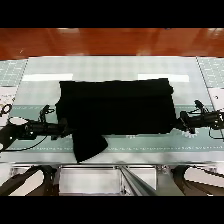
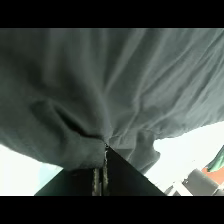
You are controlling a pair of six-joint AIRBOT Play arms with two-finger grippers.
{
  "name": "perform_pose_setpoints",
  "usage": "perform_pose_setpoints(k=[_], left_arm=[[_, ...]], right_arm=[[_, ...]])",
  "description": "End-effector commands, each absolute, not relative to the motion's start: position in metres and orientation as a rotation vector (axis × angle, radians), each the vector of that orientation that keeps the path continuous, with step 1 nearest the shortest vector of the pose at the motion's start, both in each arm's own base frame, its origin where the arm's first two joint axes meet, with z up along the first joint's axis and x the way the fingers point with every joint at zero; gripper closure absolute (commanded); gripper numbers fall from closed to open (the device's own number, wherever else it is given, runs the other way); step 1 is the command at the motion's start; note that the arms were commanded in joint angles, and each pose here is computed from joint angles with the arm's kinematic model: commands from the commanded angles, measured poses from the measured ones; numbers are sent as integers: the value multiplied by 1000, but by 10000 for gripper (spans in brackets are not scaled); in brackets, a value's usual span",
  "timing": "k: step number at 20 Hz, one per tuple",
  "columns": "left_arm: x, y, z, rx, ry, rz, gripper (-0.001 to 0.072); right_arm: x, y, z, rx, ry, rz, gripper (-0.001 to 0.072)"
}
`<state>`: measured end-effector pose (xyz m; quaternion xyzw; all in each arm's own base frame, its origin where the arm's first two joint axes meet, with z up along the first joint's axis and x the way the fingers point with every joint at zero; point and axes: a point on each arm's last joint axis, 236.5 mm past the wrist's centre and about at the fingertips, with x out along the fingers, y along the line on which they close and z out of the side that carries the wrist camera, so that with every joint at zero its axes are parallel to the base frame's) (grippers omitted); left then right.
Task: Fold the shirts.
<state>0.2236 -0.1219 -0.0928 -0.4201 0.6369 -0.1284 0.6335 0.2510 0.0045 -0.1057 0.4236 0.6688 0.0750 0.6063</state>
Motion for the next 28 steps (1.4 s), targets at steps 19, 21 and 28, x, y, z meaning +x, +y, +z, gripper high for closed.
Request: perform_pose_setpoints(k=[19,21,28], left_arm=[[445,-80,-29,-905,1171,-343,684],[463,-82,-36,-909,1180,-348,684],[511,-77,-52,-932,1174,-341,684]], right_arm=[[453,-9,-35,804,1132,277,684],[469,-11,-38,811,1114,275,684],[503,-11,-50,838,1087,289,684]])
